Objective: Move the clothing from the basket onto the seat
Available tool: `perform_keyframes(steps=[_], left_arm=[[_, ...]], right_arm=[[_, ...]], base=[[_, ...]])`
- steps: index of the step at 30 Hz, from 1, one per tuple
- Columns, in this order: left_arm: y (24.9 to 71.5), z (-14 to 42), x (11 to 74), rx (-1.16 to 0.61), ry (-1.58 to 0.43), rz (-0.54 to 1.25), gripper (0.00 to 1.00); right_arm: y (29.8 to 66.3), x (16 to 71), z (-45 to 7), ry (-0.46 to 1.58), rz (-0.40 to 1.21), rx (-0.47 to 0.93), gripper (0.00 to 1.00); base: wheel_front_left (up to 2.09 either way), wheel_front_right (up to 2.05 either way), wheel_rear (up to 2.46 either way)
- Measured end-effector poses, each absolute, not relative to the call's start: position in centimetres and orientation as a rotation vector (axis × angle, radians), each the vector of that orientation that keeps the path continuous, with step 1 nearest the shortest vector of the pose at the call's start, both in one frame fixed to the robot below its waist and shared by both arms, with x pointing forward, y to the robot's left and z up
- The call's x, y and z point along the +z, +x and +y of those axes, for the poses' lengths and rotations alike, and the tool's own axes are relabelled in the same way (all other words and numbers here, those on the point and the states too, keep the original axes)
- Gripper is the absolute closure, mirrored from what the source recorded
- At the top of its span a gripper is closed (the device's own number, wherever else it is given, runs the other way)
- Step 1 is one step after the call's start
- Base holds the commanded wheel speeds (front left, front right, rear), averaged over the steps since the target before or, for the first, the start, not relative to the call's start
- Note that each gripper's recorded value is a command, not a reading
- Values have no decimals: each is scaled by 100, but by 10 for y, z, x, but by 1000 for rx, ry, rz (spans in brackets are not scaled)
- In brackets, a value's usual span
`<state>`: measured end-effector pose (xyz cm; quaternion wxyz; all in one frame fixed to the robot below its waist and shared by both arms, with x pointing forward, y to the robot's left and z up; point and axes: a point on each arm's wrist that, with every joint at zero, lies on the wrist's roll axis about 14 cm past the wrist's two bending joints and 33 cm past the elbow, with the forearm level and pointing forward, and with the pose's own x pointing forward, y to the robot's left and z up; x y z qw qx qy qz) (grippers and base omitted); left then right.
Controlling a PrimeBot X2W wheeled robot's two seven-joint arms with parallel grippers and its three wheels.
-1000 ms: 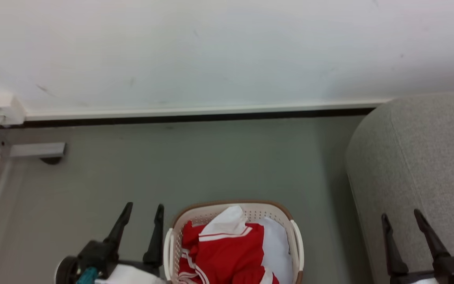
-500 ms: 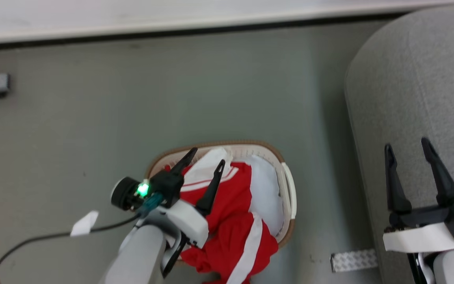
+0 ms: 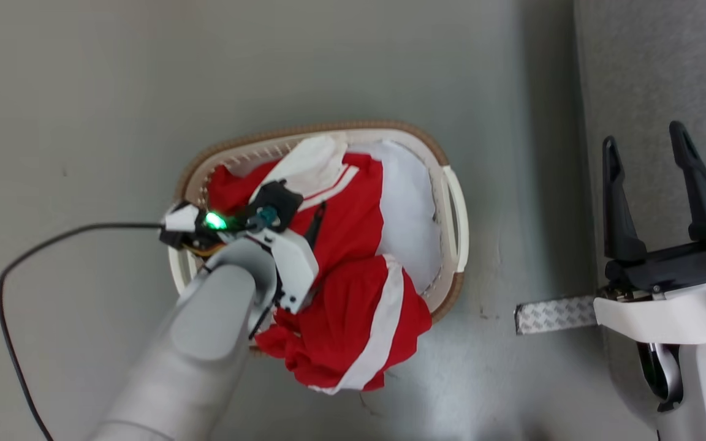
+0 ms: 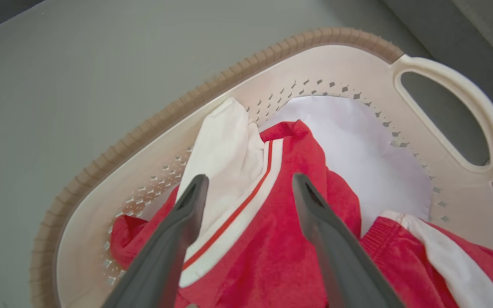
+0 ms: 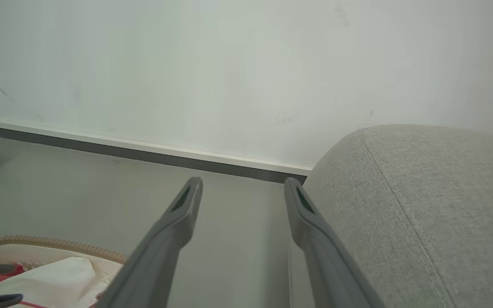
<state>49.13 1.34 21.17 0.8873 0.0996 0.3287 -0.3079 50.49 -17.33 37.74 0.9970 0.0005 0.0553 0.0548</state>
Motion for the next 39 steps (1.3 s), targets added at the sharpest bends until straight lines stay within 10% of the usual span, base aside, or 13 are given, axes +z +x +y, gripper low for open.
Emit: perform_keyframes(steps=[16, 17, 19, 39], left_arm=[[478, 27, 132, -710, 364, 903, 0], [475, 27, 128, -718, 365, 918, 59], [469, 24, 123, -742, 364, 936, 100], [462, 2, 250, -698, 82, 667, 100]], right_arm=[[511, 327, -168, 18, 189, 128, 0], [511, 325, -169, 15, 193, 125, 0], [510, 323, -172, 11, 200, 119, 0], [480, 390, -169, 14, 132, 113, 0]], base=[[0, 0, 0], [0, 0, 0], [0, 0, 0], [0, 0, 0]])
